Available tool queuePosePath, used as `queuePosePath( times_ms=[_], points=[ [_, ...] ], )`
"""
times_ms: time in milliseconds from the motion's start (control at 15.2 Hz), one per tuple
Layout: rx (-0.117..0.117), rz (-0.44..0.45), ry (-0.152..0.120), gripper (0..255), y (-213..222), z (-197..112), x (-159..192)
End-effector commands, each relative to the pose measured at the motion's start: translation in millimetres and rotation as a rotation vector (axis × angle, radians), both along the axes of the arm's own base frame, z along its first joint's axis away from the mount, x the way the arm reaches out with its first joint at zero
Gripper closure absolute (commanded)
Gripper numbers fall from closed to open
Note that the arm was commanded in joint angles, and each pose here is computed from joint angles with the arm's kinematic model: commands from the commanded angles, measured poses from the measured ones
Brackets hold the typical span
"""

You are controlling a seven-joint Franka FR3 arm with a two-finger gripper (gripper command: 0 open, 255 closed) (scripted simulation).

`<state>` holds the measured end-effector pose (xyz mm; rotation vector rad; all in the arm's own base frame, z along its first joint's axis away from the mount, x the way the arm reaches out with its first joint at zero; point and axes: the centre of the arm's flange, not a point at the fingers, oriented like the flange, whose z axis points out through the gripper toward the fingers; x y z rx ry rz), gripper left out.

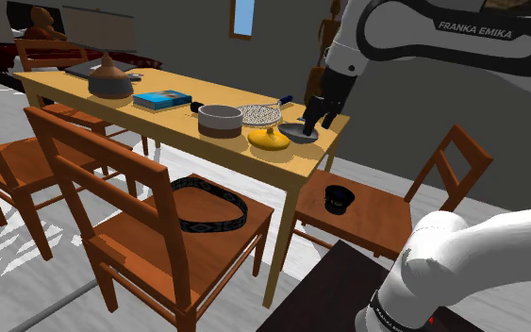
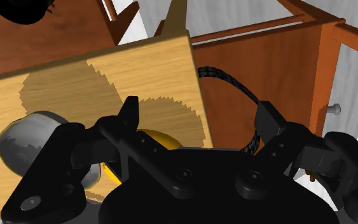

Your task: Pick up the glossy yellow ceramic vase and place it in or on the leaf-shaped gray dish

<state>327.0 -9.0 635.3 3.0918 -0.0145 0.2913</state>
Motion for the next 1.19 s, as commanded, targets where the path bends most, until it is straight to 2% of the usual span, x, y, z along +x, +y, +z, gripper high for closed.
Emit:
queuePosePath(
  times_ms=[0,990,1122],
  points=[
    [0.0,0.0,0.0,0,0.0,0.0,0.0],
    [-0.011,-0.041,0.036,0,-64.5,-32.4,189.0],
    [-0.011,-0.041,0.036,0,-66.0,-38.3,193.0]
  ],
)
